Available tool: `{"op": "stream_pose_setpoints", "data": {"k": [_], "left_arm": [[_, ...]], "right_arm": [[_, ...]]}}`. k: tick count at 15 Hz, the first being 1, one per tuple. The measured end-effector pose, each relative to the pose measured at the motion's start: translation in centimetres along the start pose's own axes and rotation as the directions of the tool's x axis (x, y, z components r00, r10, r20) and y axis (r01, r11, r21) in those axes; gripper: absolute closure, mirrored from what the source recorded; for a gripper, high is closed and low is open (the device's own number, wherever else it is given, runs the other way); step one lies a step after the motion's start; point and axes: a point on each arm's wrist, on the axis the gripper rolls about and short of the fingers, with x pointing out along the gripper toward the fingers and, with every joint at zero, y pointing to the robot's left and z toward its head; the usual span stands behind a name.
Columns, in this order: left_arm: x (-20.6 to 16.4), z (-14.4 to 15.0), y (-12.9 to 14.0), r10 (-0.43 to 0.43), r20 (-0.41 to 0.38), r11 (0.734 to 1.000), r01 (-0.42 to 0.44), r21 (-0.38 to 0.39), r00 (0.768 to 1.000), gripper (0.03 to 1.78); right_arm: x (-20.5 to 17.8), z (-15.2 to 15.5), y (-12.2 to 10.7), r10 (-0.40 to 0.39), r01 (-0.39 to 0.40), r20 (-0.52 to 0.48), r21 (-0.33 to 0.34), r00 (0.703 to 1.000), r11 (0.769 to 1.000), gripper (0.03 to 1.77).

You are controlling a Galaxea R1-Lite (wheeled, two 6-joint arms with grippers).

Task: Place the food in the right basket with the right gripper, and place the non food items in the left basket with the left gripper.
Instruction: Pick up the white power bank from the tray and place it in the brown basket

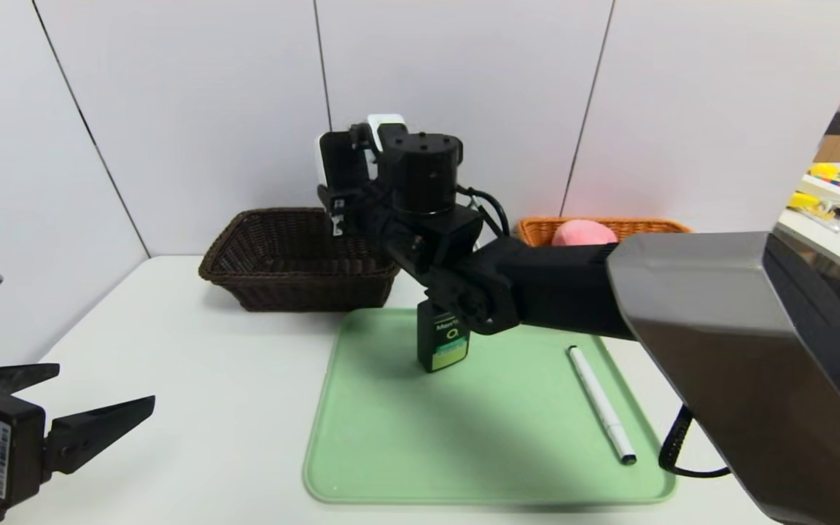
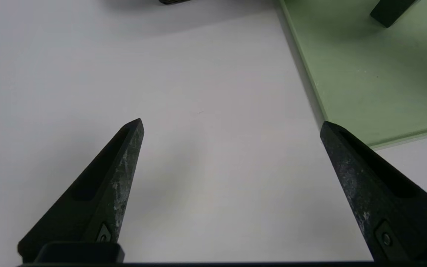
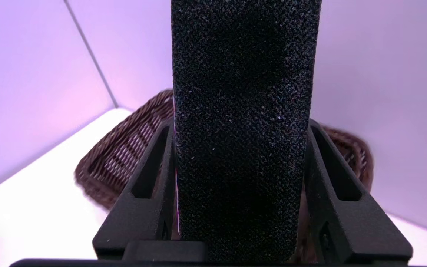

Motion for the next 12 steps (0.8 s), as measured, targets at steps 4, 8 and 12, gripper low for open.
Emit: {"op": "stream_pose_setpoints", "data": {"k": [4,8,12], "left_arm": [[-0.7,-0.9,0.1,0.005,-0.025,1.000,-0.005,0.003,1.000,0.12],[-0.9,-0.9,0.2,0.014,-0.015,1.000,-0.014,0.005,1.000,0.12],[-1.0,-0.9,0.2,0.013,-0.011,1.000,-0.013,0.006,1.000,0.12]], "right_arm": [[1.0,-1.6,-2.1,-0.044,0.044,-0.005,-0.019,0.999,0.999,0.84],[1.2,-2.0,-2.2,-0.044,0.043,-0.010,-0.026,0.999,0.999,0.84],[1.2,-2.3,-2.1,-0.046,0.046,-0.017,-0.028,0.999,0.999,0.74]]}}
